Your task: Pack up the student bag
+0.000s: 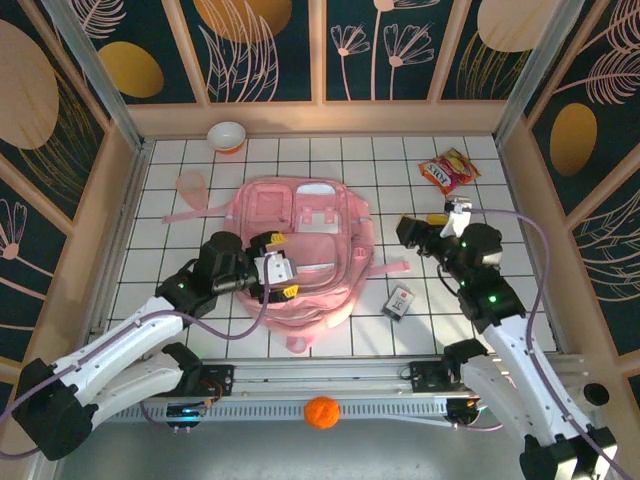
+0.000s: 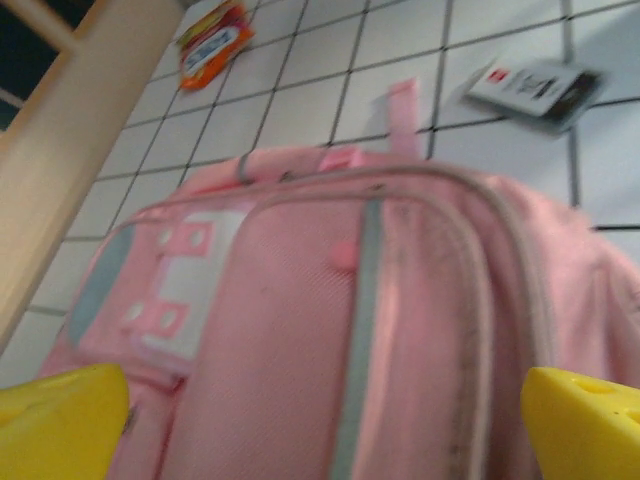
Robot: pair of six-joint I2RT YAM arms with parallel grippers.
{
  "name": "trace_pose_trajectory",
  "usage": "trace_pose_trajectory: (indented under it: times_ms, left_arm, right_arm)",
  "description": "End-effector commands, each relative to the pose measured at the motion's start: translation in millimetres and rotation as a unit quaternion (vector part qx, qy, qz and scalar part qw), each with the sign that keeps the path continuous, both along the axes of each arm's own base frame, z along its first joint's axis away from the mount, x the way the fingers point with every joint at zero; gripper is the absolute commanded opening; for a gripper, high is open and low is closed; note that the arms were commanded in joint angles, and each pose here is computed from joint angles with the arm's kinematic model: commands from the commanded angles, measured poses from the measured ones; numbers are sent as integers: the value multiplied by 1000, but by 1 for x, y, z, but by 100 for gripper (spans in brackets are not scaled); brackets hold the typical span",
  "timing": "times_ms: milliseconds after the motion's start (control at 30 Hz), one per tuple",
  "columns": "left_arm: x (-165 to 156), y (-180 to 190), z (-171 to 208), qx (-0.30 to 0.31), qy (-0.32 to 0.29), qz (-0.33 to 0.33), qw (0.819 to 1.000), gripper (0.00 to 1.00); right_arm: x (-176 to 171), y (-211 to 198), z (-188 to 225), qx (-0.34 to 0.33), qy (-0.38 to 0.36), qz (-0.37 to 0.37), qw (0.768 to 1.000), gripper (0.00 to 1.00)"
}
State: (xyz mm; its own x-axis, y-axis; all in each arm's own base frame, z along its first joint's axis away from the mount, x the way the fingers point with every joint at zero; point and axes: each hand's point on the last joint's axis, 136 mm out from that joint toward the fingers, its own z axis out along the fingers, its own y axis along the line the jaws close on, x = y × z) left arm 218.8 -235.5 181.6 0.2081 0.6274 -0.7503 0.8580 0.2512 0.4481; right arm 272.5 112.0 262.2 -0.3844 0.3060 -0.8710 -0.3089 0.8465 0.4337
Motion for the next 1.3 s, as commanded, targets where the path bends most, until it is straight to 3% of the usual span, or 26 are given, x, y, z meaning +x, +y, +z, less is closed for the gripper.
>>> trace_pose_trajectory:
  times_ms: [0,233,433,700,1067,1167,1267]
  left_arm:
    - [12,23,-23,61,-3,32,998,99]
    - [7,27,-52,134,36,-28,990,97]
    - [17,21,-59,146,44,-33,988,93]
    - [-13,21,-56,137,82,-81,984,96]
    - [-10,30,-78,158,81,-59,982,93]
    - [-2,32,-84,167,70,-42,983,89]
    - [13,35,-87,175,53,-14,983,71]
  right_arm:
    - [-1,-5,5,-6,-25,-8,1000,83]
    - [-12,19,1,-84,-61,90,990,80]
    - [-14,33,-10,-118,-50,150,980,76]
    - [-13,41,-15,-127,-50,177,975,75]
    - [-17,48,-15,-117,-53,200,971,73]
    - [-18,50,-15,-115,-53,206,970,73]
    - [-19,50,-16,-115,-53,208,970,72]
